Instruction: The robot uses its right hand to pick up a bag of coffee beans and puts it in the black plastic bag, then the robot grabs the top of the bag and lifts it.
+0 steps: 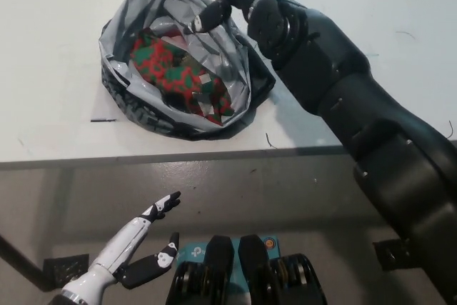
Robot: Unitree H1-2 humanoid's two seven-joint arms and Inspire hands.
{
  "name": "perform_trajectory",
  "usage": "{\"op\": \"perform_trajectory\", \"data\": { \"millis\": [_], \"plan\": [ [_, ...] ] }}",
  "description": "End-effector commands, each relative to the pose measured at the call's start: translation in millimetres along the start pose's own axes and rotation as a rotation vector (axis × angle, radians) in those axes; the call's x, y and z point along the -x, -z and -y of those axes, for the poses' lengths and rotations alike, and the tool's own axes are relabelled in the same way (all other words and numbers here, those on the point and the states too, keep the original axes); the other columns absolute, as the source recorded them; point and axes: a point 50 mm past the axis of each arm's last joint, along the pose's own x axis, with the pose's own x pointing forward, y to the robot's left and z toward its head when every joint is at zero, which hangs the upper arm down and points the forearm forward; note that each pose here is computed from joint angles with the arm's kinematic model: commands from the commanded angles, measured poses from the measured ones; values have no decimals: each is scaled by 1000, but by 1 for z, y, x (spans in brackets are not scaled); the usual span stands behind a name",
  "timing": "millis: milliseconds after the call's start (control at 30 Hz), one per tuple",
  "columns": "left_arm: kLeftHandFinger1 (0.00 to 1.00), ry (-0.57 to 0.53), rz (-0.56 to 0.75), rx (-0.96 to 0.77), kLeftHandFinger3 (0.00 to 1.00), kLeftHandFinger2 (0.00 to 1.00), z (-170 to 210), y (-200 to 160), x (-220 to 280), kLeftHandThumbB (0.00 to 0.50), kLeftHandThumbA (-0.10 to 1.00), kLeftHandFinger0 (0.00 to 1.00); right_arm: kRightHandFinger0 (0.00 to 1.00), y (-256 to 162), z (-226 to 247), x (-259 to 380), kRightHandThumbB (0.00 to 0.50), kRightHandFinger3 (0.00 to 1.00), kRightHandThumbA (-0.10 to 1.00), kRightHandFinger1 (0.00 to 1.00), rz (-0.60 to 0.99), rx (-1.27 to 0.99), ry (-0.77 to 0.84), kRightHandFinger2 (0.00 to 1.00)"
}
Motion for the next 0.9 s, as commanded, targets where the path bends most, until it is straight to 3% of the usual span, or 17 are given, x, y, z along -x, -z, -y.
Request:
{"op": "perform_trajectory", "data": {
  "millis": [0, 533, 600, 867],
  "plan": [
    [1000, 10, 33, -68, 1000, 1000, -12, -11, -3, 273, 355, 1000, 1000, 3, 31, 2, 461, 1000, 1000, 1000, 15, 49, 55, 1000],
    [1000, 14, 25, -50, 1000, 1000, -10, -5, -1, 278, 353, 1000, 1000, 56, -14, 20, 440, 1000, 916, 1000, -138, -29, -9, 1000],
    [1000, 14, 27, -56, 1000, 1000, -9, -6, -2, 277, 353, 1000, 1000, 57, -19, 22, 471, 1000, 939, 1000, -138, -43, -17, 1000],
    [1000, 25, 24, -67, 1000, 1000, -11, -8, -1, 269, 362, 1000, 1000, 53, -40, 22, 479, 1000, 947, 1000, -130, -91, -40, 1000]
  ]
}}
